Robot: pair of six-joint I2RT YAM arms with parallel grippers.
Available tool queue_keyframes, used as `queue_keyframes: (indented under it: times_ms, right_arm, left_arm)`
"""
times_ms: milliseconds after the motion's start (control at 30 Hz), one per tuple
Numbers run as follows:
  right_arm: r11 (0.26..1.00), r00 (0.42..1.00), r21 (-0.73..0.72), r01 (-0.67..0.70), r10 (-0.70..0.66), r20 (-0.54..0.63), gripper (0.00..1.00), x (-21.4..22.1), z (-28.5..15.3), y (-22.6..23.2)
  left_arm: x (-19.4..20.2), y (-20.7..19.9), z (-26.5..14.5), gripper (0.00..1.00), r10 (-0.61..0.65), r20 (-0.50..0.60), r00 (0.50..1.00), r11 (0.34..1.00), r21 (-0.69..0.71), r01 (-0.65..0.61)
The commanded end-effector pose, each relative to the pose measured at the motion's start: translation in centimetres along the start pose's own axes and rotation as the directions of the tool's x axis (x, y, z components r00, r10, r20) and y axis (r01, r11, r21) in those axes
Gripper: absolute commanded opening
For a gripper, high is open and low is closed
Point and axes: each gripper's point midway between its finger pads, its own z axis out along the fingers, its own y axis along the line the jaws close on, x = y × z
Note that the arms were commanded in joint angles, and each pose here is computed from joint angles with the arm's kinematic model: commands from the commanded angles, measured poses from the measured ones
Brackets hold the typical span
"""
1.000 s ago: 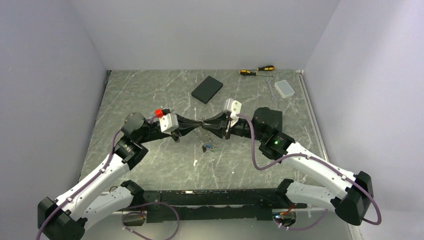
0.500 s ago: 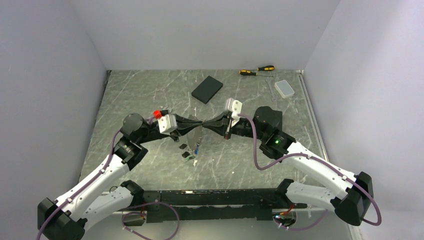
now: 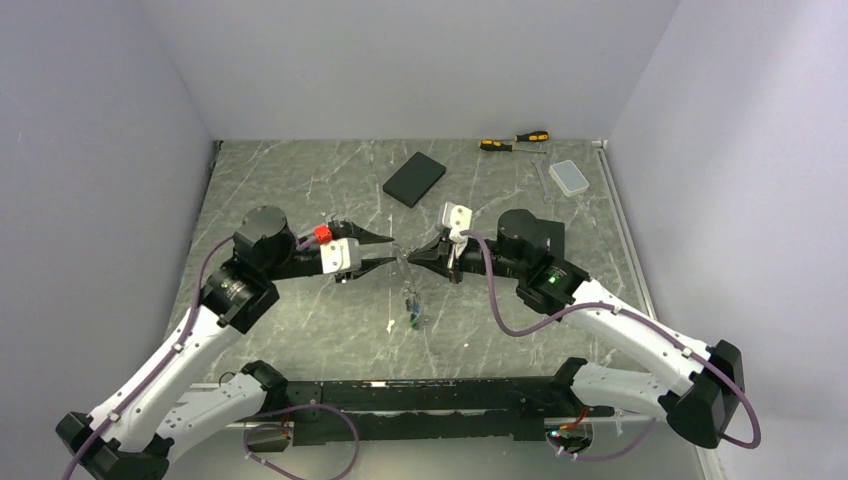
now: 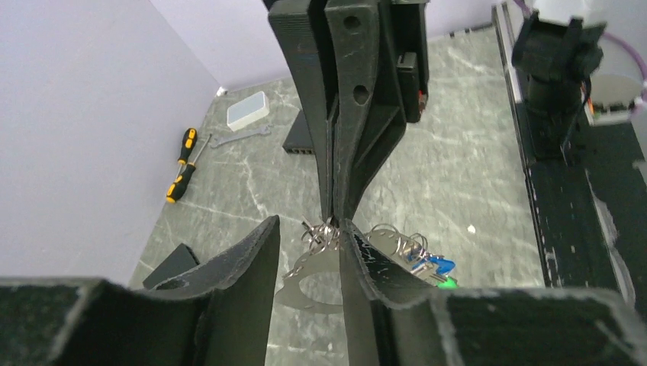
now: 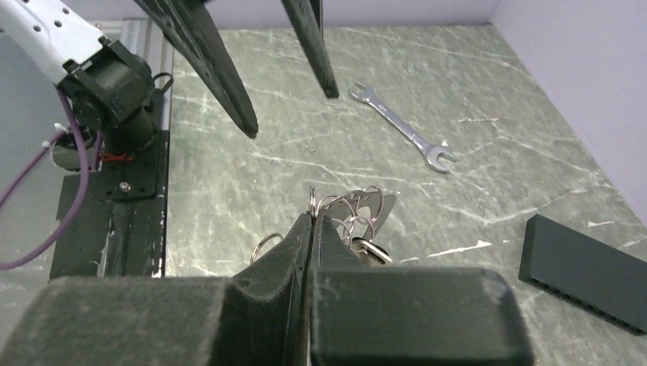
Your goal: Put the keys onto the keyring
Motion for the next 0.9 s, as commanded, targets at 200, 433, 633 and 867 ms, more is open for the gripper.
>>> queue_keyframes:
  times_ms: [200,433,633,867]
  right_arm:
    - [0.994,0.993,-0.007,0.112,-0.113,-0.043,0.00,-1.9,-0.3,0.5]
    - [0.992,0.990,0.001,0.130,-0.130,-0.048,0.00,-1.9,-0.3,0.6]
    - [0.991,0.990,-0.001,0.135,-0.134,-0.046,0.00,-2.0,-0.3,0.6]
    - [0.991,0.990,-0.001,0.137,-0.137,-0.040,0.00,-2.1,-0.2,0.6]
  left_arm:
    - [1.8,-2.2,-0.2,0.38,0.007,-0.205,0.979,0.965,0.257,0.047]
    - [2.3,-2.2,0.8,0.35,-0.032,-0.182,0.983,0.960,0.269,0.081]
    - [2.8,-3.0,1.3,0.33,-0.070,-0.180,0.981,0.938,0.322,0.126]
    - [3.4,-2.8,2.0,0.33,-0.087,-0.173,0.981,0.937,0.320,0.140]
